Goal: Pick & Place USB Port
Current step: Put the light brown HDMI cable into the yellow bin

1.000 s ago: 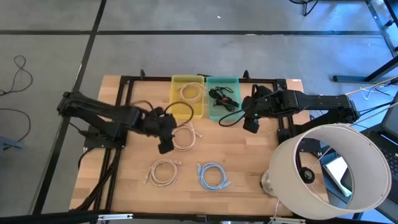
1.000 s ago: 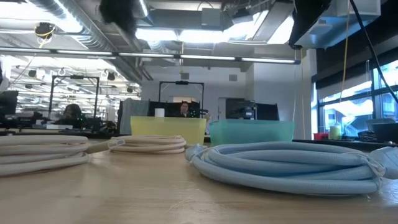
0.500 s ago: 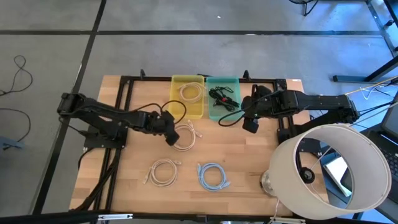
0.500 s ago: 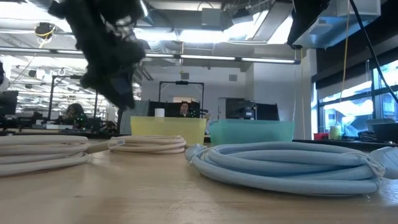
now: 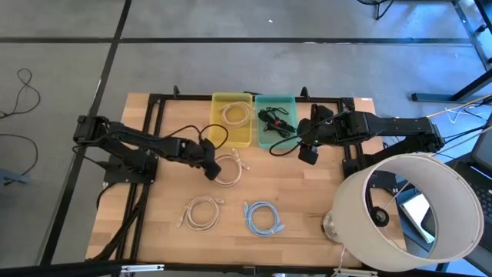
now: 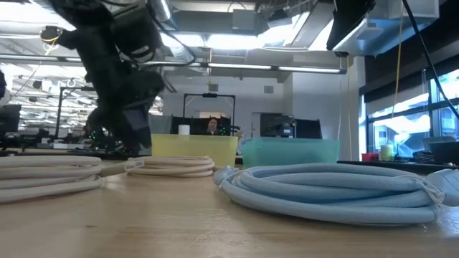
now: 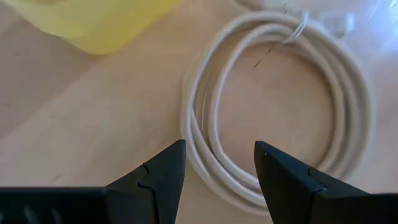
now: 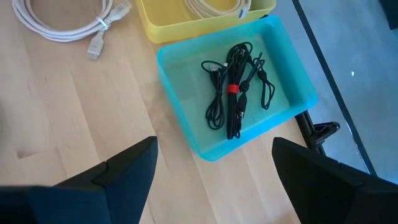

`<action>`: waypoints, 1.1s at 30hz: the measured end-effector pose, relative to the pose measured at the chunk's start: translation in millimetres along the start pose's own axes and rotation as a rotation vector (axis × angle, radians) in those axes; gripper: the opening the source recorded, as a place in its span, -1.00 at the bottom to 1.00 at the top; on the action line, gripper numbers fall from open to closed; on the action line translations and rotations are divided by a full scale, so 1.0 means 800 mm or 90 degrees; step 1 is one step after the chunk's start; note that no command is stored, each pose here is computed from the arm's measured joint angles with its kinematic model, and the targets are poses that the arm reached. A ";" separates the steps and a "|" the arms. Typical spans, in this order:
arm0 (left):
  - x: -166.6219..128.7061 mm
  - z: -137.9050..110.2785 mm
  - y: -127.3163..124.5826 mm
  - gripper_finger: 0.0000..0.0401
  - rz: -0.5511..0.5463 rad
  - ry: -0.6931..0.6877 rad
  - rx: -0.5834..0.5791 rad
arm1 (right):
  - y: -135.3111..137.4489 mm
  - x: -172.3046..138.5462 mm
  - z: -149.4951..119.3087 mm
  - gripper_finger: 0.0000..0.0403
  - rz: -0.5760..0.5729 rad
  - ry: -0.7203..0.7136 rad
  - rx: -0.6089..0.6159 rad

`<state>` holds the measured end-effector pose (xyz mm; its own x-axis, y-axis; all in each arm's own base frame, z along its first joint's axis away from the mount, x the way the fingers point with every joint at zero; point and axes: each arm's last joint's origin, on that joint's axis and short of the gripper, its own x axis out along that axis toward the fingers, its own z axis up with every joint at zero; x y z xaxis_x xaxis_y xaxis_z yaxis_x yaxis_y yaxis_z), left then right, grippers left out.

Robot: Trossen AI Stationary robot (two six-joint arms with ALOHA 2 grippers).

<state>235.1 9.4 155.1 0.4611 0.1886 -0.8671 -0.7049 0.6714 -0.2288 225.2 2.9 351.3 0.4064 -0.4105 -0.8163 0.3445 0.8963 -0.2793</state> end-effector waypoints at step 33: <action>-0.081 0.029 -0.031 -0.84 -0.105 -0.139 0.178 | 0.000 0.000 -0.001 0.60 -0.001 0.004 -0.009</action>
<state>235.0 -3.1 227.4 0.6806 0.1897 -0.7077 -0.4513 0.8694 -0.2011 224.5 2.9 351.0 0.4001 -0.4107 -0.8193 0.3325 0.8981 -0.2878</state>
